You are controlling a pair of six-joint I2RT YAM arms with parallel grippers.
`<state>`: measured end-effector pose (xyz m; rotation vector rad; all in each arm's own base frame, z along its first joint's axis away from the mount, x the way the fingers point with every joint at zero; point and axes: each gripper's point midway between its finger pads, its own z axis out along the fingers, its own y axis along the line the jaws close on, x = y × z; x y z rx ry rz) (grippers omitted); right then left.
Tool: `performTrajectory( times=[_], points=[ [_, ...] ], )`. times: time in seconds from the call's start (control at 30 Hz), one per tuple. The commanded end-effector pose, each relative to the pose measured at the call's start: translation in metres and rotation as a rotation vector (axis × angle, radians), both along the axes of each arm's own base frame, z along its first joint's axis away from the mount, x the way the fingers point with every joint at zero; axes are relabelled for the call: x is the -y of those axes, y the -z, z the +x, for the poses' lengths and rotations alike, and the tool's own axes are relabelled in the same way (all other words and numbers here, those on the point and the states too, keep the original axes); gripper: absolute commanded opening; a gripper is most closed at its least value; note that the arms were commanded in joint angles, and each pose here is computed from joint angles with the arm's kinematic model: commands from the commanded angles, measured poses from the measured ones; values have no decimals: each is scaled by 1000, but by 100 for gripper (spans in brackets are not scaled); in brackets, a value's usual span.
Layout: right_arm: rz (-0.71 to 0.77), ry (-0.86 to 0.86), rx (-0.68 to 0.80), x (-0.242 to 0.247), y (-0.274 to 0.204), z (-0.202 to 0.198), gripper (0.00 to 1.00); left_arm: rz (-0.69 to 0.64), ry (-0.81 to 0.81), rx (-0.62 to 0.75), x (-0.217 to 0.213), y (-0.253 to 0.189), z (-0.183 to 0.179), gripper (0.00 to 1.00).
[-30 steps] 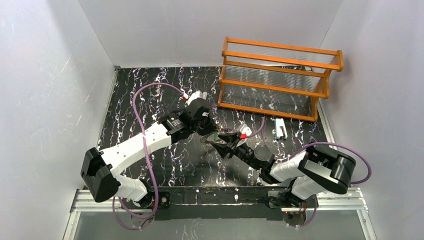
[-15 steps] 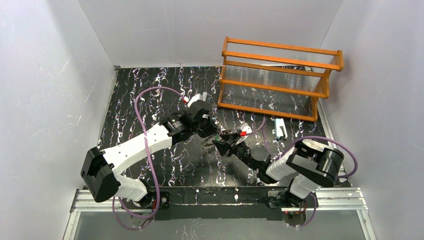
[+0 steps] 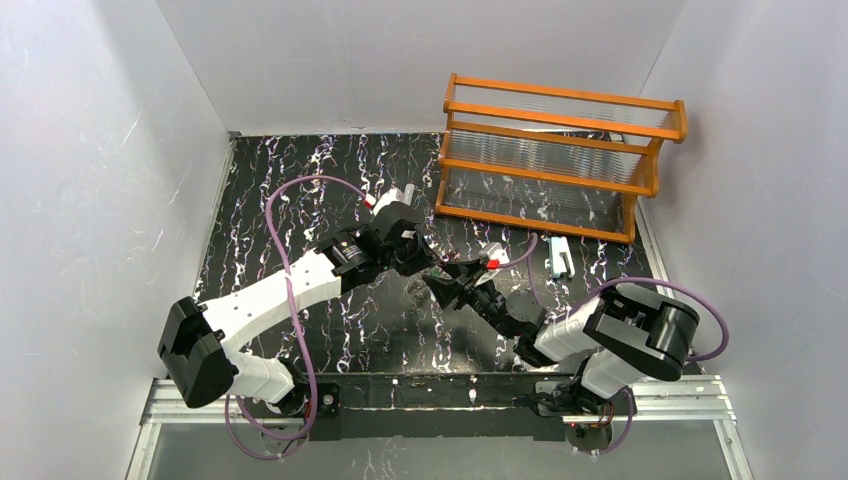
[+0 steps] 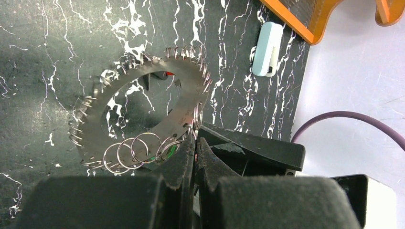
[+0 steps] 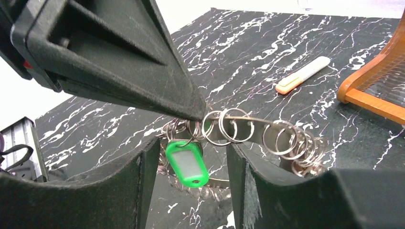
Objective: Remove the keys from the keyring
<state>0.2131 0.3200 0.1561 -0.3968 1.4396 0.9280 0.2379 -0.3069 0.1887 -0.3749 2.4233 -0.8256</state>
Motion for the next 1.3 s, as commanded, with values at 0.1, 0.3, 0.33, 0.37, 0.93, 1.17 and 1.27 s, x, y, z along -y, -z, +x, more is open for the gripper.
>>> performTrajectory(
  times=[0.1,0.3,0.33,0.37,0.93,1.17,1.27],
  points=[
    [336,17,169,15,-97,-5,64,-20,-27,50,-8,-16,3,0],
    [341,70,114,30,-85,-2,64,-16,-33,83,-9,-27,7,0],
    [346,71,117,30,-87,-2,63,-17,-34,81,-9,-26,7,0],
    [350,68,119,29,-90,-2,62,-20,-32,77,-9,-26,6,0],
    [395,44,100,18,-97,3,36,-58,-10,45,-1,-21,1,0],
    [305,111,82,31,-67,13,1,-86,-3,66,0,-38,0,0],
    [251,134,82,37,-52,15,1,-114,24,60,4,-46,-3,0]
  ],
)
